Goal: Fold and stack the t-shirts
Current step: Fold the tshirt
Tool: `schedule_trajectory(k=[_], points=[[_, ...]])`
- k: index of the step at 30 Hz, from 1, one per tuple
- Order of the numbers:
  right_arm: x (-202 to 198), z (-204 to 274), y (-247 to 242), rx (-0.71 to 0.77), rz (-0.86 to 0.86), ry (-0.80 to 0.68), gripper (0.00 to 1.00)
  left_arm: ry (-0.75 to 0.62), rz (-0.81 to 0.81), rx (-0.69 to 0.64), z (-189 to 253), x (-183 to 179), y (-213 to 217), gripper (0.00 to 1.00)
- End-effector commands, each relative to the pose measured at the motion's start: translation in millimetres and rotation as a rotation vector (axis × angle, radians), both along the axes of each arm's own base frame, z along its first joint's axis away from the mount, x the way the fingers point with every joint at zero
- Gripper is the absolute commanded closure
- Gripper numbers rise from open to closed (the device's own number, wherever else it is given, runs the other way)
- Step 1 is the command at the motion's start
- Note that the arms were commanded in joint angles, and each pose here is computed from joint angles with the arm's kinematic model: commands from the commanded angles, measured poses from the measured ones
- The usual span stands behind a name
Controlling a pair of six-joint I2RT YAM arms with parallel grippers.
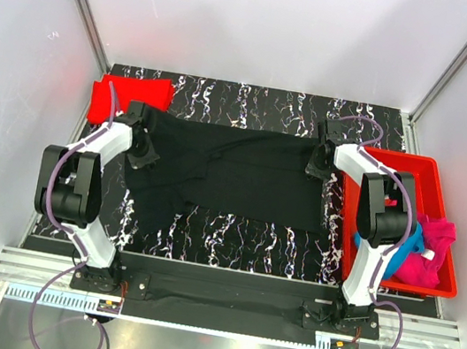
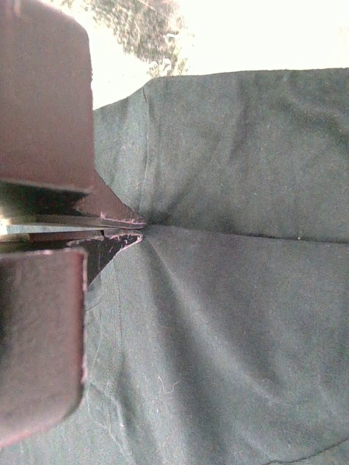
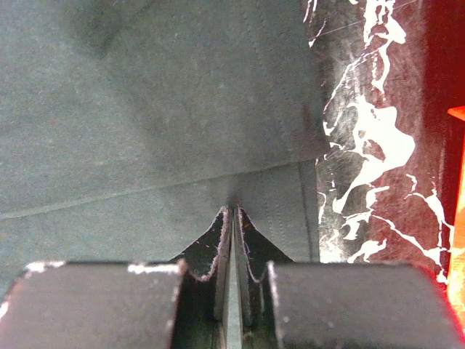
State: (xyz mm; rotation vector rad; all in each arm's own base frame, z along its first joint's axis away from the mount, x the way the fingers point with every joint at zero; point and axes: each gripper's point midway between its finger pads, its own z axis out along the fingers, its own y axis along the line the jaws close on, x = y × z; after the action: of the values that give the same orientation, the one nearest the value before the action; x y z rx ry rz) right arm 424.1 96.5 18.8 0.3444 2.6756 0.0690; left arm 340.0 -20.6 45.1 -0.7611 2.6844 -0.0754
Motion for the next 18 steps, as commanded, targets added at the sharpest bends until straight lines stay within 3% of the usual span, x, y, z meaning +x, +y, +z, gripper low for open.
schedule_trajectory(k=[1, 3, 6, 9, 14, 18], points=[[7.2, 6.6, -4.8, -0.029, 0.005, -0.024, 0.91, -0.029, -0.004, 0.058, 11.6, 13.7, 10.0, 1.0], [8.7, 11.0, 0.3, -0.005, 0.028, -0.033, 0.91, -0.034, -0.015, 0.051, 14.6, 18.3, 8.3, 0.92], [14.0, 27.8, 13.4, 0.062, 0.063, -0.074, 0.9, -0.052, -0.032, 0.035, 24.9, 26.9, 4.7, 0.69], [24.0, 50.8, 21.4, 0.101, 0.083, -0.134, 0.88, -0.164, -0.067, 0.022, 56.0, 54.1, 0.9, 0.57], [49.0, 72.4, 42.2, 0.182, 0.136, -0.191, 0.84, -0.347, -0.167, -0.048, 98.2, 114.0, -18.3, 0.55], [68.2, 66.5, 38.1, 0.141, 0.108, -0.18, 0.81, -0.379, -0.224, -0.098, 92.0, 146.2, -30.0, 0.55]])
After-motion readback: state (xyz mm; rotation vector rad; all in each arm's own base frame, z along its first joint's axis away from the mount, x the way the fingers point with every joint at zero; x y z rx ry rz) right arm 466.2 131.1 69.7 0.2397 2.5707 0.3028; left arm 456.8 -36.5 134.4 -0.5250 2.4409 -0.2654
